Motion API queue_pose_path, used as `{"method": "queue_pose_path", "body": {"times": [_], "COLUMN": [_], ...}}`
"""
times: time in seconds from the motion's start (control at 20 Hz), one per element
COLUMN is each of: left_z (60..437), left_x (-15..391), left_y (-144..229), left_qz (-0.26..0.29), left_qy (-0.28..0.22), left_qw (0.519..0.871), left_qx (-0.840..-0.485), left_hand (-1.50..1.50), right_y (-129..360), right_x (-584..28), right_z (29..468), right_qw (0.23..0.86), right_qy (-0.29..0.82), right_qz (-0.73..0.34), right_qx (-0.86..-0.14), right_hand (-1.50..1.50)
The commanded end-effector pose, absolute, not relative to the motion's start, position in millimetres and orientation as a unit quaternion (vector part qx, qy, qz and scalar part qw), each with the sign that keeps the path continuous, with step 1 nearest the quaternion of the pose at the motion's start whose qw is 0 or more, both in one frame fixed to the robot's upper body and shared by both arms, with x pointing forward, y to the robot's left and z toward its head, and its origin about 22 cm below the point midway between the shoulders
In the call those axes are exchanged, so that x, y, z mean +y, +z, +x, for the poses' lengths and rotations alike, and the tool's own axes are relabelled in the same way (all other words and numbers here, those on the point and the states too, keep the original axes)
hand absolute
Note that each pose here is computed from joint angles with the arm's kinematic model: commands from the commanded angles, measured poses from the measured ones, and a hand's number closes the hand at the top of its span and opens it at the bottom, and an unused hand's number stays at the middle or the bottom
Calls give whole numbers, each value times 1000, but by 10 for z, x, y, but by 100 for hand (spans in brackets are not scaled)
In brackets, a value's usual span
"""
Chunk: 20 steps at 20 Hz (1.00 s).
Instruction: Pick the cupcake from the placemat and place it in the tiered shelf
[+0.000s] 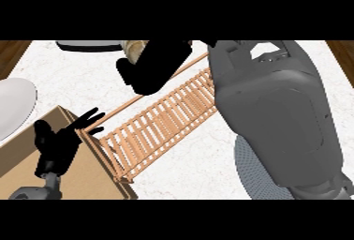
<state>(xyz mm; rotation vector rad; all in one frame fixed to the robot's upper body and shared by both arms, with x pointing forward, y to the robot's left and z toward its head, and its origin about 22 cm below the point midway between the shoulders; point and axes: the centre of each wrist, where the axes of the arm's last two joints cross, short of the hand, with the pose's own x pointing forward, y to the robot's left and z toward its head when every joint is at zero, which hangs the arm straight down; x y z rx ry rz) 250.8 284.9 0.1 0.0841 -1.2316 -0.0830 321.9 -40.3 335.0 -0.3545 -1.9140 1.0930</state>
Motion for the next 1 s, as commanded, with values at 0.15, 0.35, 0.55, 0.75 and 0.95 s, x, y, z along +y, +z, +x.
{"method": "queue_pose_path", "body": {"times": [0.15,0.35,0.55,0.75,0.95], "left_z": [2400,2396,2478,2466,2470], "left_x": [2914,2943,2858,2882,2881], "left_y": [-286,-350,-112,-134,-221], "left_qz": [45,38,32,39,39], "left_qy": [25,21,6,13,19], "left_qw": [847,846,843,849,849], "left_qx": [-529,-532,-536,-527,-526], "left_hand": [0,0,0,0,0], "right_y": [3350,3233,3337,3462,3542], "right_x": [-542,-318,-374,-650,-671], "right_z": [3322,3367,3468,3531,3499], "right_qw": [424,416,483,519,534], "right_qy": [447,474,380,338,284], "right_qz": [-130,-157,-110,-81,-10], "right_qx": [-777,-760,-781,-781,-796], "right_hand": [150,150,150,-150,-150]}}
